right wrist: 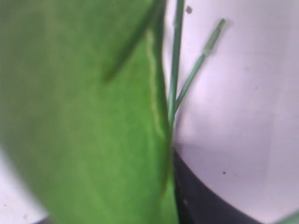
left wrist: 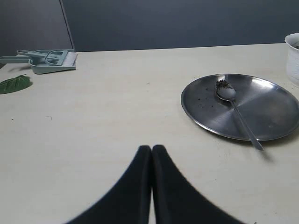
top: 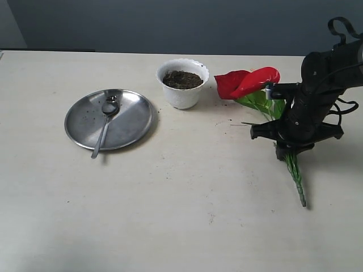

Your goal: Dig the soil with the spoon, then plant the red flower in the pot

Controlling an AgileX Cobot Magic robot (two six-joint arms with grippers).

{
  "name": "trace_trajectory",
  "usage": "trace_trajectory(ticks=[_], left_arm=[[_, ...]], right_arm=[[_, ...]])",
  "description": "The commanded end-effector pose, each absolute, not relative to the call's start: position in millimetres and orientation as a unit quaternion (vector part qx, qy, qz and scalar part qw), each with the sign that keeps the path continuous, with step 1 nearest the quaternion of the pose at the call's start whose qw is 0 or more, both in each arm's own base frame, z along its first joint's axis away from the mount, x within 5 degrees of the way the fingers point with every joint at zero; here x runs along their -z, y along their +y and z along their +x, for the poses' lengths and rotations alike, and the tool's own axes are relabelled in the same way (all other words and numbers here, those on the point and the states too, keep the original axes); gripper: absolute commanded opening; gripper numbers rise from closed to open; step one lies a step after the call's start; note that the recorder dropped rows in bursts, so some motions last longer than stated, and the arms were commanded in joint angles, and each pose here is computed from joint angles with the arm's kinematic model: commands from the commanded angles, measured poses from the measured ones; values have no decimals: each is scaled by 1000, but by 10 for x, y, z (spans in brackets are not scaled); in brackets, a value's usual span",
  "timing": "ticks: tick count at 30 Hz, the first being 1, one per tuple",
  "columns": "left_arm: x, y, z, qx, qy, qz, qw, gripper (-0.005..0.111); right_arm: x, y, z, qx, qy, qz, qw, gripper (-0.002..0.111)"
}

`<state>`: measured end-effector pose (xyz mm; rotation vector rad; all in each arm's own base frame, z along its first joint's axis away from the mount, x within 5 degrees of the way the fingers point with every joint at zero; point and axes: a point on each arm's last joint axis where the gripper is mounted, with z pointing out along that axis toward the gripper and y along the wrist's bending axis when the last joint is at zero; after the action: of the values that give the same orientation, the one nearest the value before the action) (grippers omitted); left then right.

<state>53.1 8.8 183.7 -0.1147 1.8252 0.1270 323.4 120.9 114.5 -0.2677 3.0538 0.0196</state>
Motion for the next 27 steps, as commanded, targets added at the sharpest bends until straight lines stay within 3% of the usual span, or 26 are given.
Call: trace_trajectory(ticks=[1, 7, 17, 23, 27], left_arm=[[-1830, 88, 530, -56, 787, -50, 612, 0], [-1830, 88, 530, -56, 787, -50, 612, 0], [-1830, 88, 530, -56, 787, -50, 612, 0], [-1830, 88, 530, -56, 787, -50, 612, 0], [-1830, 88, 530, -56, 787, -50, 612, 0]], right_arm=[[-1186, 1202, 3228, -3, 995, -91, 34, 19], [-1185, 1203, 3216, -4, 996, -87, 28, 49], [-1189, 1199, 3217, -1, 995, -99, 27, 50], [-1209, 1197, 3226, 0, 993, -114, 34, 62], [-1222, 1202, 3238, -1, 993, -114, 40, 64]])
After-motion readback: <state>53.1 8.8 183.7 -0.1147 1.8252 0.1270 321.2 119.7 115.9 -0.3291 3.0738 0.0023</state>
